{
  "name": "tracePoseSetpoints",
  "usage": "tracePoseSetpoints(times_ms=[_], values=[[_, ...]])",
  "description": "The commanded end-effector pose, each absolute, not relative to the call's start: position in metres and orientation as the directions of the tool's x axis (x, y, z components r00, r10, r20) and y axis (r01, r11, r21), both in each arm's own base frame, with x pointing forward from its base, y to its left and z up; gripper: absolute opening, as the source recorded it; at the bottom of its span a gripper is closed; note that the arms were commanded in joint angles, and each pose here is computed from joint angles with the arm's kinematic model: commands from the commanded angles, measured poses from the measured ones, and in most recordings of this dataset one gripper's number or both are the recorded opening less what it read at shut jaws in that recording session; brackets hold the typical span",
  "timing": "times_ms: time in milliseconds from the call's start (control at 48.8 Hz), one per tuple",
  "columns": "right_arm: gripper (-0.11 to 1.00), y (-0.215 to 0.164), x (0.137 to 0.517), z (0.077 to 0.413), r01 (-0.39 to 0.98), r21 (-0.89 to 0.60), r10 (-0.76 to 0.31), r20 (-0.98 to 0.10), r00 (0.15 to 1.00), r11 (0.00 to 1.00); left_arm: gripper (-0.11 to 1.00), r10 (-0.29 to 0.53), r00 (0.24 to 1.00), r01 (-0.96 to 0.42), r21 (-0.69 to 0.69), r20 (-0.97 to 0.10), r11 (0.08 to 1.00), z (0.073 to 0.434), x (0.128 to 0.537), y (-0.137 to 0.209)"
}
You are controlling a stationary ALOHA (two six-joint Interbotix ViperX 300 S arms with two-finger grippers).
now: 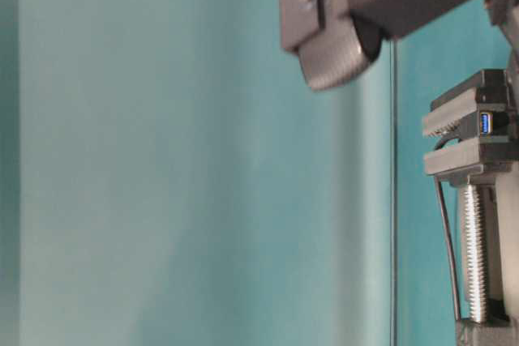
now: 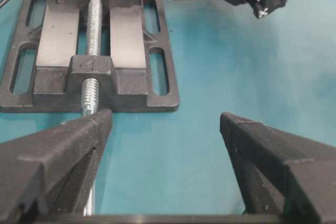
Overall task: Insert the USB cable into the fixed female connector.
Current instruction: 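Carry the plug with the right gripper toward the vise's blue port, then align the plug tip with the blue USB port using the right gripper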
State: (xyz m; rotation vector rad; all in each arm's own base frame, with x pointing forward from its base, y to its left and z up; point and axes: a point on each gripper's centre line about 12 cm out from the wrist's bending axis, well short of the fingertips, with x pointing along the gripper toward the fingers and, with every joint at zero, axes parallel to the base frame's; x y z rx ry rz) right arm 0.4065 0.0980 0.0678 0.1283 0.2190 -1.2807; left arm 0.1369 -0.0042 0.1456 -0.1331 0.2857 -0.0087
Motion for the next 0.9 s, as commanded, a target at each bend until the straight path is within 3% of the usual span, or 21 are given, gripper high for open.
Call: tracePoseSetpoints(times_ms=[0, 430, 881], values=[[0.2, 0.096, 0.417, 0.083, 0.966, 0.003, -0.938, -0.237, 0.251, 0.258, 0.99, -0.026, 0.962, -0.011, -0.134, -0.273, 0.991, 0.15, 0.139, -0.004], [0.2, 0.096, 0.42, 0.089, 0.987, -0.003, -0.955, -0.253, 0.157, 0.163, 0.99, -0.026, 0.962, -0.011, -0.136, -0.272, 0.991, 0.15, 0.139, -0.004], [0.2, 0.101, 0.427, 0.091, 0.986, 0.019, -0.953, -0.256, 0.164, 0.165, 0.99, -0.026, 0.962, -0.011, -0.135, -0.273, 0.991, 0.15, 0.139, -0.004]])
